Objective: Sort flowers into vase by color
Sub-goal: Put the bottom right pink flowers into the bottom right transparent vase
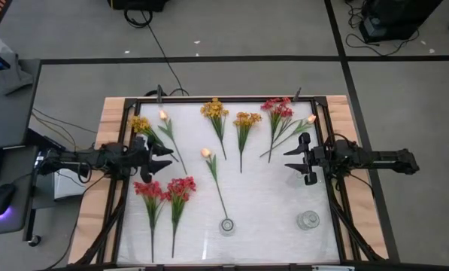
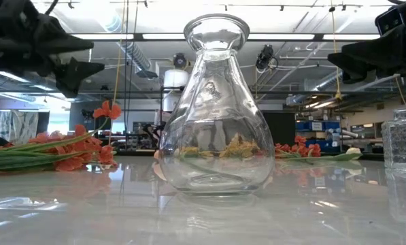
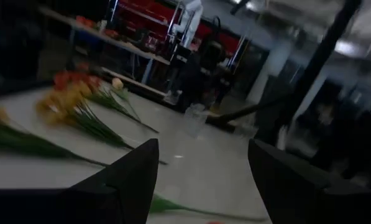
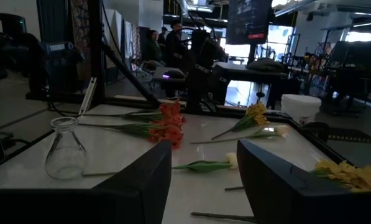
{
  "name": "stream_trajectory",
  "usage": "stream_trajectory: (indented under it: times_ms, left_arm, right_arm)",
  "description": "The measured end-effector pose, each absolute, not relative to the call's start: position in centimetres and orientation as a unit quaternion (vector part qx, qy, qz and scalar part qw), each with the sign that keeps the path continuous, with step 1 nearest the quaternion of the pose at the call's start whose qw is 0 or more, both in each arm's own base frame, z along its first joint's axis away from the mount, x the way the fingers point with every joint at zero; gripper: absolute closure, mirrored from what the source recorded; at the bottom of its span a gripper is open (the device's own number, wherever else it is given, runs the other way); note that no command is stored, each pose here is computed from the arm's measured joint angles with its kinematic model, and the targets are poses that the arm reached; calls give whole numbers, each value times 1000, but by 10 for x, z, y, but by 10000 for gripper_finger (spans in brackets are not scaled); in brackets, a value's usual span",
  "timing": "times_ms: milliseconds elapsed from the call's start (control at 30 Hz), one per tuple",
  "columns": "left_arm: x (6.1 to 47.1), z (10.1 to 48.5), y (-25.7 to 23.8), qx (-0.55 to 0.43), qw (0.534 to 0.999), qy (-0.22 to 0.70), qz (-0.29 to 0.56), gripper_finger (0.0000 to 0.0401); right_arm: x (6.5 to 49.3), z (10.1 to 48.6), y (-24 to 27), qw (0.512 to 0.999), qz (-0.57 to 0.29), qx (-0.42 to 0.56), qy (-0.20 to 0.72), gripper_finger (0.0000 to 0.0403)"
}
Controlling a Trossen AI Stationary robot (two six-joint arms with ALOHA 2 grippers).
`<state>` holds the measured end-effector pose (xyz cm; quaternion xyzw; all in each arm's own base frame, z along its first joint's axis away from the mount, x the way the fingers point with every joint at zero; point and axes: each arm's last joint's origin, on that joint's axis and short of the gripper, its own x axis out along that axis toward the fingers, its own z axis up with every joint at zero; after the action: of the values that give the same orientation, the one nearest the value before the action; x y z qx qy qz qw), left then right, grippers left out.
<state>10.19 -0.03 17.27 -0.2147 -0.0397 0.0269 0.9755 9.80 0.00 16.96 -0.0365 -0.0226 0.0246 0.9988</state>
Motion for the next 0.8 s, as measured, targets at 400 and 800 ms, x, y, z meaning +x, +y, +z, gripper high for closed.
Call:
stream_trajectory:
  times_ms: [400, 800]
  left_arm:
    - [99, 191, 0, -496, 858, -129, -33, 147]
    - [78, 230, 0, -623, 698, -289, -204, 147]
  right_arm:
    - [98, 170, 0, 999, 25, -36, -23, 210]
    - [98, 170, 0, 999, 25, -36, -22, 210]
